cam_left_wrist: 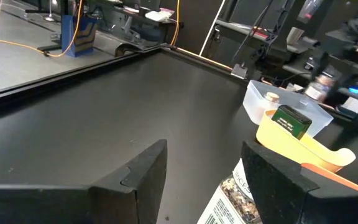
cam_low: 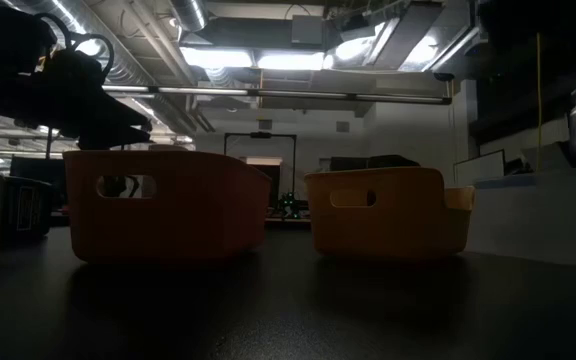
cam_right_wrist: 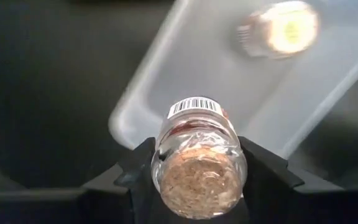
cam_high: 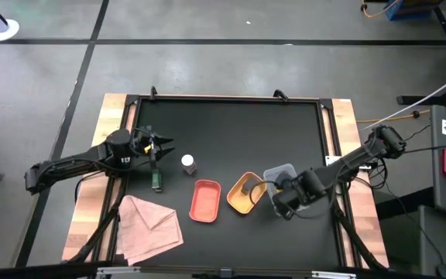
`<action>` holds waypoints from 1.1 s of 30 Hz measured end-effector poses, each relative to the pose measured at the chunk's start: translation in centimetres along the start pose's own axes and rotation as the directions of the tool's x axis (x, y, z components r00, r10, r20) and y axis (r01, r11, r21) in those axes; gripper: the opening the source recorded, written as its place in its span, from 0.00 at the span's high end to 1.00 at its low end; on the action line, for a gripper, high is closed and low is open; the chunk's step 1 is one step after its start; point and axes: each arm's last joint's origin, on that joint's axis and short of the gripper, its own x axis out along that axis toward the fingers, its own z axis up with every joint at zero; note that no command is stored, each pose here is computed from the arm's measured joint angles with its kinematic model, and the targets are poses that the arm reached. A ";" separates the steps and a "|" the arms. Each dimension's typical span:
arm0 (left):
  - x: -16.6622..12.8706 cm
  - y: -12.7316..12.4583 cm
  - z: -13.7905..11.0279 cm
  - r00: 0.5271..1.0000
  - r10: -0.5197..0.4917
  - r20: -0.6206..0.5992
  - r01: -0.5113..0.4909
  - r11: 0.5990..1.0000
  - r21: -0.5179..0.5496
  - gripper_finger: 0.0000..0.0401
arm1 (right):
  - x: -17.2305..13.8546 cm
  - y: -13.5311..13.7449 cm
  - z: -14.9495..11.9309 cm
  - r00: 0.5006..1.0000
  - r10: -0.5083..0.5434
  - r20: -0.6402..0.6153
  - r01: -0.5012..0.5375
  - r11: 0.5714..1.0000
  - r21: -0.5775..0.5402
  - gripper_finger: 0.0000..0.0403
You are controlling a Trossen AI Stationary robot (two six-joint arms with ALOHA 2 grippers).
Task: Sort spices by type
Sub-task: Put the brown spice bottle into the transparent bin
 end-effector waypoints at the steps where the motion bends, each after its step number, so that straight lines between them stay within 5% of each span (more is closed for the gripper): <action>1: 0.0 0.0 0.0 1.000 0.000 0.000 0.000 1.000 0.000 0.51 | 0.0 -0.4 0.3 1.000 -0.028 -0.011 0.028 1.000 -0.012 0.54; 11: 0.0 0.0 0.0 1.000 0.000 0.000 0.000 1.000 0.000 0.51 | 0.2 -1.3 2.1 0.999 -0.052 0.000 0.052 0.983 -0.176 0.54; 33: 0.0 0.0 0.0 1.000 0.000 0.000 0.000 1.000 0.000 0.51 | 7.5 -2.8 0.9 0.998 -0.003 -0.058 -0.010 0.975 -0.221 0.48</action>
